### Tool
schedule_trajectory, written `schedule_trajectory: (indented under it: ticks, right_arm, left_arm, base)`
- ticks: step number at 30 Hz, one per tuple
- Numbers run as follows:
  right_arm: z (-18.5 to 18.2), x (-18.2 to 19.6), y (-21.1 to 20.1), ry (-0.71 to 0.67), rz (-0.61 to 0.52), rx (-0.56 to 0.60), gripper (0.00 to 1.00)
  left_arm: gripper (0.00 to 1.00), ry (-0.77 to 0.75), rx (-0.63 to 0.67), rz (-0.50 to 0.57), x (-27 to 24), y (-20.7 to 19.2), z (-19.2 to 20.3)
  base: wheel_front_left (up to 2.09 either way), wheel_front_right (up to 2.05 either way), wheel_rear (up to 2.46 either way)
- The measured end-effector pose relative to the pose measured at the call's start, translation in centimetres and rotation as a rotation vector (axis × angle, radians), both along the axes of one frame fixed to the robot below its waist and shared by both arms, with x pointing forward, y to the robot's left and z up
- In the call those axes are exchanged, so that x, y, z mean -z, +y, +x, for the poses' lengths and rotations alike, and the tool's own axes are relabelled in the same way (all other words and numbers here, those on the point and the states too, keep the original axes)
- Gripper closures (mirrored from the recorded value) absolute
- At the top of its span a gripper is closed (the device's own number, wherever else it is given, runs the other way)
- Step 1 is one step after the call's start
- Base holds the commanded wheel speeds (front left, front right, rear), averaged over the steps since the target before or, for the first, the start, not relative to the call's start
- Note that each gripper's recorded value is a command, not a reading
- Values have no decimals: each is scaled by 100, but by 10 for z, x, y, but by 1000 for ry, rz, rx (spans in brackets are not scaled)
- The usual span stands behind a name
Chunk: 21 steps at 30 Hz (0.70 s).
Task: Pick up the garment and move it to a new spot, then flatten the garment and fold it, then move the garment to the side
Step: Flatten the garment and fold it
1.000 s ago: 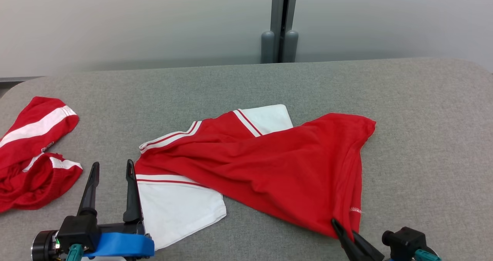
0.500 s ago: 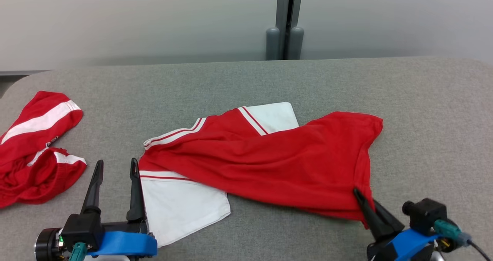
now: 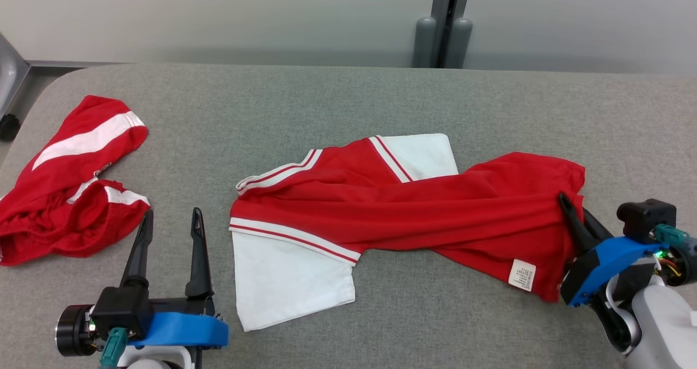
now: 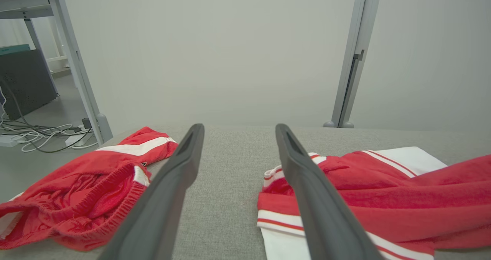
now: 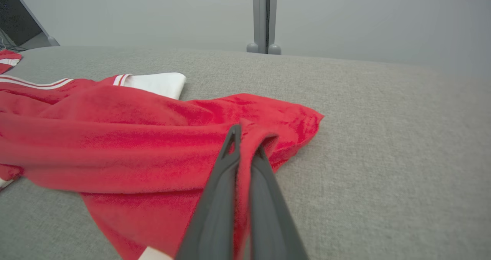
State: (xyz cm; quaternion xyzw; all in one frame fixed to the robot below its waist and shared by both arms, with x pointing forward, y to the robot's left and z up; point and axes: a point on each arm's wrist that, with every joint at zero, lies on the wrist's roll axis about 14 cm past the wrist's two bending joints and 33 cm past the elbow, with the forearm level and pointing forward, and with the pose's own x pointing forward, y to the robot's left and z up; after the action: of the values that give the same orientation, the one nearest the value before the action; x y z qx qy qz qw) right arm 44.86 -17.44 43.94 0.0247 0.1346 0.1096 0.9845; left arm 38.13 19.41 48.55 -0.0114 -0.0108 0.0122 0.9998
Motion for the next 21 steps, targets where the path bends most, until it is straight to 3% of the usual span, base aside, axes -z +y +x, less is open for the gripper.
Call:
schedule_trajectory:
  ticks: [5, 6, 7, 14, 21]
  right_arm:
    - [21, 9, 10, 26, 19, 0, 100]
    - [23, 13, 12, 36, 14, -3, 80]
    - [24, 16, 12, 44, 7, -4, 0]
    - [26, 8, 2, -19, 17, 26, 0]
    - [2, -32, -58, -167, 49, 170, 0]
  left_arm:
    - [0, 4, -15, 0, 1, 5, 1]
    - [0, 4, -16, 0, 1, 5, 1]
    - [0, 6, -16, 0, 2, 5, 1]
    - [0, -1, -10, -9, 0, 1, 3]
    - [0, -13, 22, -14, -4, -11, 3]
  base:
    - [0, 0, 0]
    - [0, 0, 0]
    - [0, 0, 0]
    - [0, 0, 0]
    - [0, 0, 0]
